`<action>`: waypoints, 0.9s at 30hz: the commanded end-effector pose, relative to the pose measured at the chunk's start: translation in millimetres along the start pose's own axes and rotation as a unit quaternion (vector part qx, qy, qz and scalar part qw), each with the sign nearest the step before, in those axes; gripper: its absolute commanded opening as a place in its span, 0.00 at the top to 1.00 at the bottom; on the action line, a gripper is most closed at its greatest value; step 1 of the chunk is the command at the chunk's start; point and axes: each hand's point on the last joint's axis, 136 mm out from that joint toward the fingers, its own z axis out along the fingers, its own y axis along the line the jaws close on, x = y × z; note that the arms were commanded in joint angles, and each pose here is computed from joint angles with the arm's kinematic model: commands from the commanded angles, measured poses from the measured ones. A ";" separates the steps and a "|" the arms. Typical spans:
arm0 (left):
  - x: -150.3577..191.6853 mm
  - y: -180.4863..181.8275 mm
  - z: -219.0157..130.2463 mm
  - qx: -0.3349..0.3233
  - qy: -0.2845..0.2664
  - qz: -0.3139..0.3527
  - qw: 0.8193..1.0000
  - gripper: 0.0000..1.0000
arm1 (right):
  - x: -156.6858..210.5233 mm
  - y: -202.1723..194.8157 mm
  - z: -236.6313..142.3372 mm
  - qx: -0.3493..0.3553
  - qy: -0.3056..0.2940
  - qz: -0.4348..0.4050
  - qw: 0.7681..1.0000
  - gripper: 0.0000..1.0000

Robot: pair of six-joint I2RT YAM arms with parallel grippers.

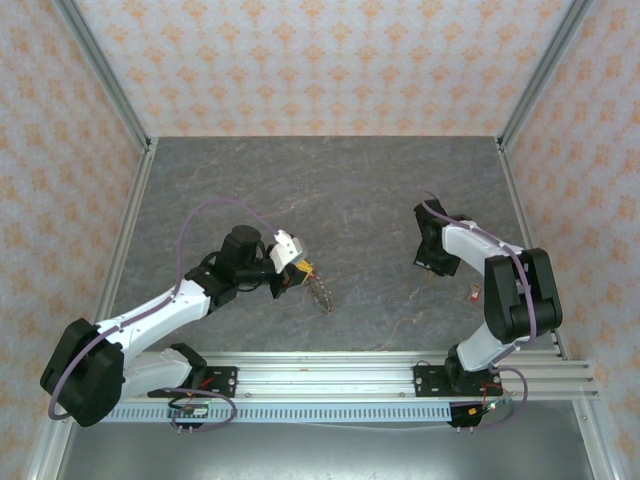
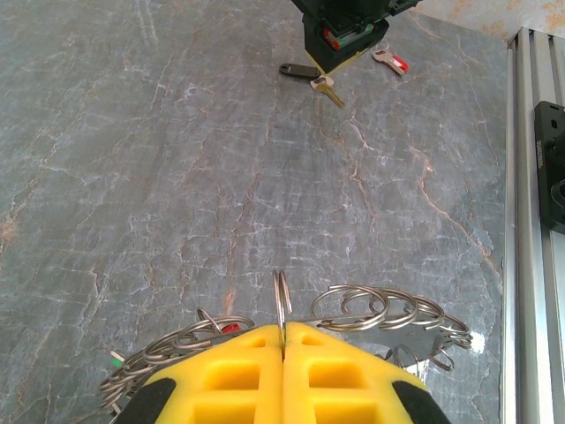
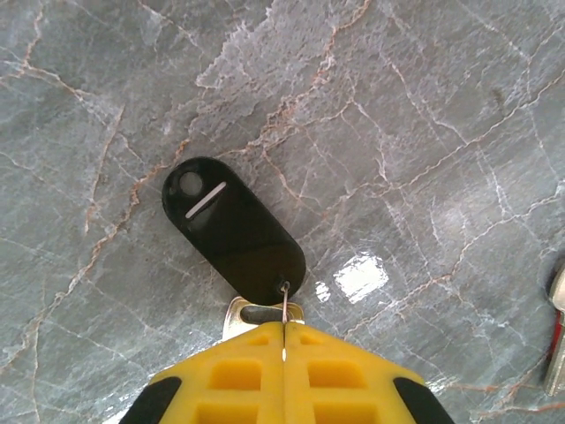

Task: Put the keys on the keyring

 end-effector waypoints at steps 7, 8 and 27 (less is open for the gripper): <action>-11.3 -6.0 -4.2 0.009 -0.017 0.015 1.000 1.00 | -11.3 -1.0 -4.2 0.014 -0.020 -0.013 1.000 0.78; -11.1 -6.0 -4.4 0.008 -0.016 0.015 1.000 1.00 | -11.8 -1.2 -2.6 0.019 -0.018 -0.015 1.000 0.76; -11.1 -7.1 -5.7 0.009 -0.015 0.016 1.000 1.00 | -12.1 -4.2 2.7 0.030 -0.016 -0.017 0.999 0.83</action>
